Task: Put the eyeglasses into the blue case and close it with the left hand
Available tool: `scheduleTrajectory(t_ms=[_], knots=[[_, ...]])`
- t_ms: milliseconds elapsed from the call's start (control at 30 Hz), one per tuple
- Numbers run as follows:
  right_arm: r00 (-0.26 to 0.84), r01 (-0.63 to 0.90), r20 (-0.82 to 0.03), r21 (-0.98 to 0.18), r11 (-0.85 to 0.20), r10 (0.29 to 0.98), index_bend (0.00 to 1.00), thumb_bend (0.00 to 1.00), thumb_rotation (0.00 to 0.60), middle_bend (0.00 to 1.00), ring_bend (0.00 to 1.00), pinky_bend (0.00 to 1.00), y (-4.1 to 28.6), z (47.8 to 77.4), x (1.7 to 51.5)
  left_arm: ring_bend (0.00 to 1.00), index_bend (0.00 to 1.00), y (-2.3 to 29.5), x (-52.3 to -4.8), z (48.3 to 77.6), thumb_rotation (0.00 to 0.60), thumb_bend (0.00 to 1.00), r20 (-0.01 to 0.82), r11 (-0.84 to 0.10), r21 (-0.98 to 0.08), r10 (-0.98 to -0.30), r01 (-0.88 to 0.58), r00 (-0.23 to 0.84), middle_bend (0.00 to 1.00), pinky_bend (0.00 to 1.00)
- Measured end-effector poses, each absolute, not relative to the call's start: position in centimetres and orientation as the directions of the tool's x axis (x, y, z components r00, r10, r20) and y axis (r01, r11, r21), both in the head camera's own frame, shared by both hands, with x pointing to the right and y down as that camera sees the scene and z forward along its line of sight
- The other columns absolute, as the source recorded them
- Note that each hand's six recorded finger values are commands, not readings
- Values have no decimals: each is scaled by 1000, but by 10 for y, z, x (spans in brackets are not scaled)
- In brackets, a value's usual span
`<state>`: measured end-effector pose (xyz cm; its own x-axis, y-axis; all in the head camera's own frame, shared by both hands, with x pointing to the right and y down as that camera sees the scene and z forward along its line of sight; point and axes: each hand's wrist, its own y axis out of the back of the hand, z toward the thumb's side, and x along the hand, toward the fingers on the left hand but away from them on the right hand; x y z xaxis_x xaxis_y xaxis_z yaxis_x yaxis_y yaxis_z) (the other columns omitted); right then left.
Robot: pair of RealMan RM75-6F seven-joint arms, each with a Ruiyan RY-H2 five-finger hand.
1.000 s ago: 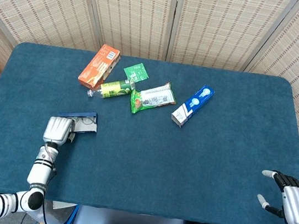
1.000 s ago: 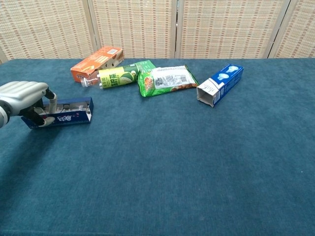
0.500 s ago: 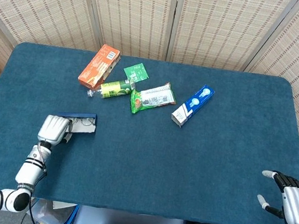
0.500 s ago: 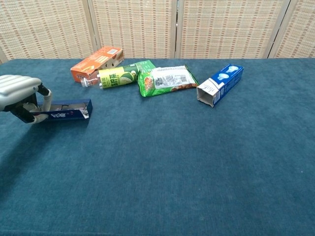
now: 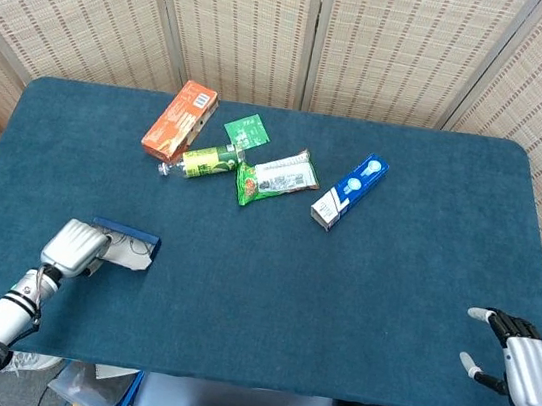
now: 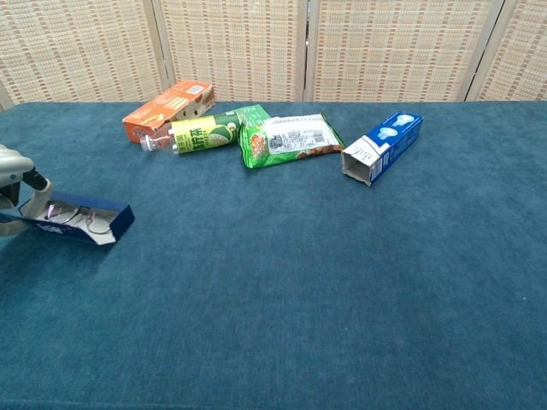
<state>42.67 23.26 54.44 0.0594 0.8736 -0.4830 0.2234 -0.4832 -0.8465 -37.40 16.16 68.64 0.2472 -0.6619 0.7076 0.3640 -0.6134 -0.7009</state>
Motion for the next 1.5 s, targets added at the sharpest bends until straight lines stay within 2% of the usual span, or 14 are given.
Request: scheduleTrajectory(t_ms=[333, 1100, 1233, 1333, 1500], knots=[[68, 225, -485, -844, -487, 872, 295, 209, 600, 293, 299, 263, 232, 546, 422, 986, 683, 155, -380, 683, 600, 501, 703, -618, -707, -667, 346, 246, 1000, 1000], [53, 234, -486, -843, -484, 872, 295, 209, 600, 293, 299, 263, 236, 547, 428, 982, 629, 105, -374, 701, 600, 501, 705, -628, -696, -689, 347, 168, 1000, 1000], [51, 237, -486, -843, -484, 872, 295, 209, 600, 293, 299, 263, 237, 547, 429, 981, 580, 100, -375, 705, 600, 501, 709, -633, -689, -690, 353, 146, 1000, 1000], [48, 236, -488, -842, -485, 871, 295, 209, 600, 293, 299, 263, 238, 546, 430, 980, 487, 96, -374, 708, 600, 483, 706, -631, -688, -697, 358, 126, 1000, 1000], [46, 237, -489, -842, -485, 871, 294, 209, 600, 293, 299, 263, 239, 545, 431, 980, 322, 91, -378, 716, 600, 395, 707, -636, -674, -702, 376, 79, 1000, 1000]])
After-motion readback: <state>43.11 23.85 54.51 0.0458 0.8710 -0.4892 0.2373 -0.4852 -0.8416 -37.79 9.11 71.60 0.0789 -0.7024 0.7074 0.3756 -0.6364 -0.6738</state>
